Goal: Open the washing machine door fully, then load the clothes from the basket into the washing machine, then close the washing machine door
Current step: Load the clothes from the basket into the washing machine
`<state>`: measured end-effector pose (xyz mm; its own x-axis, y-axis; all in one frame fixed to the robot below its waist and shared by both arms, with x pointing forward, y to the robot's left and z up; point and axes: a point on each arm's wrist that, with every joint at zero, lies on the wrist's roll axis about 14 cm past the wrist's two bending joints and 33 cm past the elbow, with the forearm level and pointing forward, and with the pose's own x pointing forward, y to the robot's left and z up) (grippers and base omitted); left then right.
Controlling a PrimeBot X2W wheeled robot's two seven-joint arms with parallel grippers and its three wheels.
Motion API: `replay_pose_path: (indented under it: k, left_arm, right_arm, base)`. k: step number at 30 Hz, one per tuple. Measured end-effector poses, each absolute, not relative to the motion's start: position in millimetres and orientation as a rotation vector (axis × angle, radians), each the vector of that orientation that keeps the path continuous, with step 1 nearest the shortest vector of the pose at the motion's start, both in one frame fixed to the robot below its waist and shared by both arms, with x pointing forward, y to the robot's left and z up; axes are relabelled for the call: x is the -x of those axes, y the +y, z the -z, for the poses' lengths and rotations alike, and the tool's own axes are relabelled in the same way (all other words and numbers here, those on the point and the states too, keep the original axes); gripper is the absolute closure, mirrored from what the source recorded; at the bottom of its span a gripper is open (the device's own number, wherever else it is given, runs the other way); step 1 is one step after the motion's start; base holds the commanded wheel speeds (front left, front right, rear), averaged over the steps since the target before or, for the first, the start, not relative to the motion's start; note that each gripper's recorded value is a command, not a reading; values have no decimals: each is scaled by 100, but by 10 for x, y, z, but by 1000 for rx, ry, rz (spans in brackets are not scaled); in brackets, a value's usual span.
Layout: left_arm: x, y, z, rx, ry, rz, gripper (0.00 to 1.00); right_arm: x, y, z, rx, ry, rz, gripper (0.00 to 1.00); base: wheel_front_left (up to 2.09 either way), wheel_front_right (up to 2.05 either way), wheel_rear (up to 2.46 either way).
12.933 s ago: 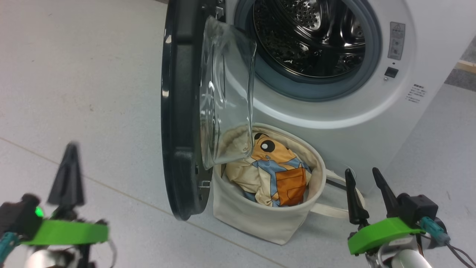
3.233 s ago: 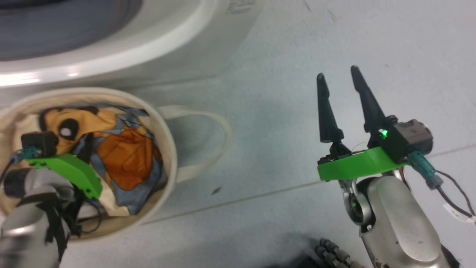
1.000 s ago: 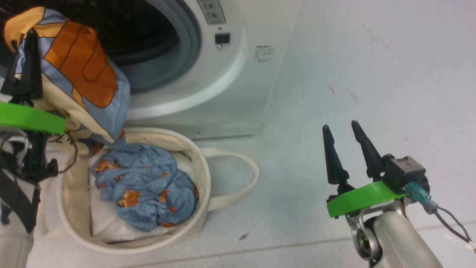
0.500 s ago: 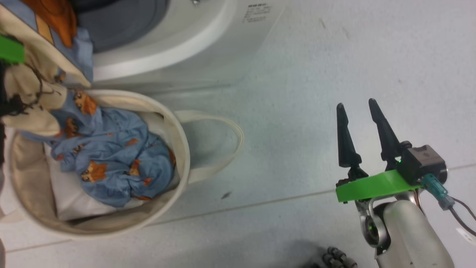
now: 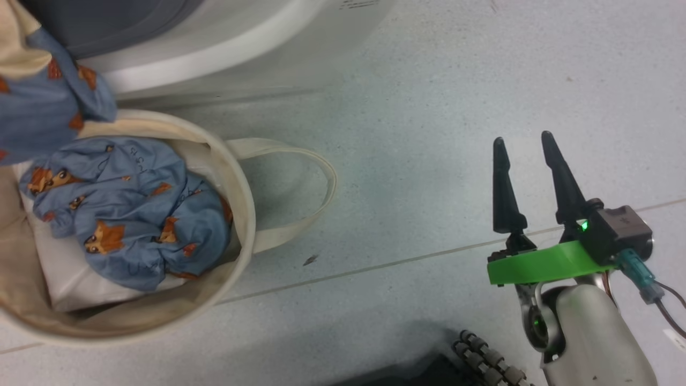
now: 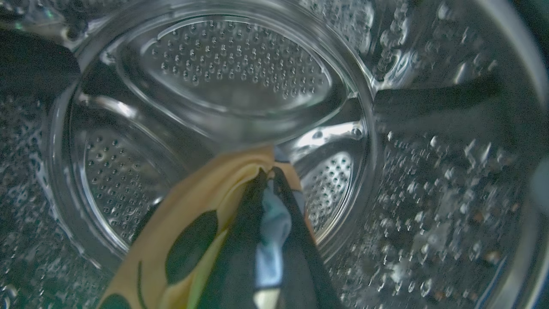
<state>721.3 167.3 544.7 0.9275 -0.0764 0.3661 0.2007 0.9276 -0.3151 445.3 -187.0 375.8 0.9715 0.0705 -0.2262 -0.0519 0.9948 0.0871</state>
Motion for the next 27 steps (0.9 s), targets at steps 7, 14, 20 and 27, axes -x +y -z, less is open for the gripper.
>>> replay_pose_path:
  k: [7,14,20,27]
  left_arm:
    - [-7241,1540,-4486,263,-83,130,100]
    - [-7165,1390,-3800,149,194,157,0]
    - [-7047,1194,-3605,107,368,199,0]
    - [-6865,1239,-3875,184,280,154,0]
  right_arm:
    - [-4414,-1895,-3725,-80,245,-50,0]
    - [-4415,-1895,-3755,-83,237,-46,0]
    - [-4415,-1839,-3814,-89,225,-60,0]
    - [-4383,-1756,-3995,-124,189,-76,0]
  base:
    - [0,0,0]
    - [0,0,0]
    - [0,0,0]
    - [0,0,0]
